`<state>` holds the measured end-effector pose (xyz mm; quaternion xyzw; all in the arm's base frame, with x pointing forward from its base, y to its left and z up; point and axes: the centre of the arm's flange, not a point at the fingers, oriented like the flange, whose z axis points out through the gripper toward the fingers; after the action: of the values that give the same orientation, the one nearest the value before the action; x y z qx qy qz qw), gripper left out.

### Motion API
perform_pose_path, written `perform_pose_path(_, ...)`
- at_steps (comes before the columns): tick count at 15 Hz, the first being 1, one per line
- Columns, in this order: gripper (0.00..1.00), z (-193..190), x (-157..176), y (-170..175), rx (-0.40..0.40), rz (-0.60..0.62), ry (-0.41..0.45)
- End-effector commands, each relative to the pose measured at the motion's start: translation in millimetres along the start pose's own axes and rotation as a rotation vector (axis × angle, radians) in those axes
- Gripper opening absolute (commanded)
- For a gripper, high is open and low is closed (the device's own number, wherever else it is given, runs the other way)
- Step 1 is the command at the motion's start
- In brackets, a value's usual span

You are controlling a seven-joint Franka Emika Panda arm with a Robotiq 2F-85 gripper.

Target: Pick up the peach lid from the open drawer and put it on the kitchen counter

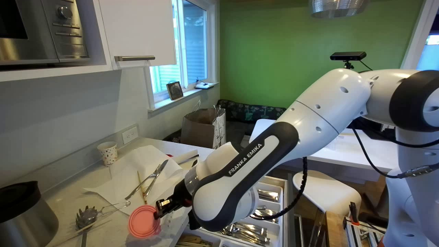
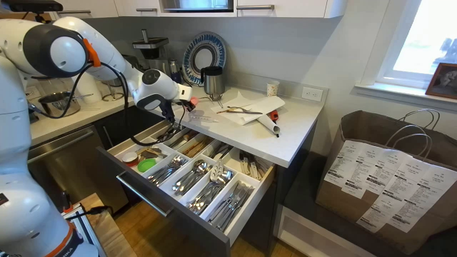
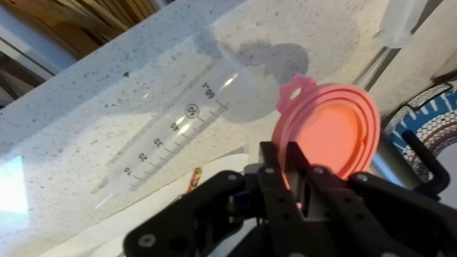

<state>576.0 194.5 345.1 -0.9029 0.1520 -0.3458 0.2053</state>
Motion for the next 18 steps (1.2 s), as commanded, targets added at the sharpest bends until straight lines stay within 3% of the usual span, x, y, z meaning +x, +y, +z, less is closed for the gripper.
perform_pose_path(1, 0.03, 31, 15, -29, -0.019, 0.102, -0.004)
perform_pose_path(10, 0.03, 61, 14, -46, -0.052, 0.224, -0.073)
perform_pose_path(11, 0.12, 62, 13, -48, -0.037, 0.219, -0.082)
perform_pose_path(12, 0.37, 64, 11, -52, -0.031, 0.205, -0.077)
perform_pose_path(14, 0.44, 62, 10, -61, -0.033, 0.172, -0.07)
perform_pose_path(18, 0.76, 44, 5, -72, -0.048, 0.065, -0.102)
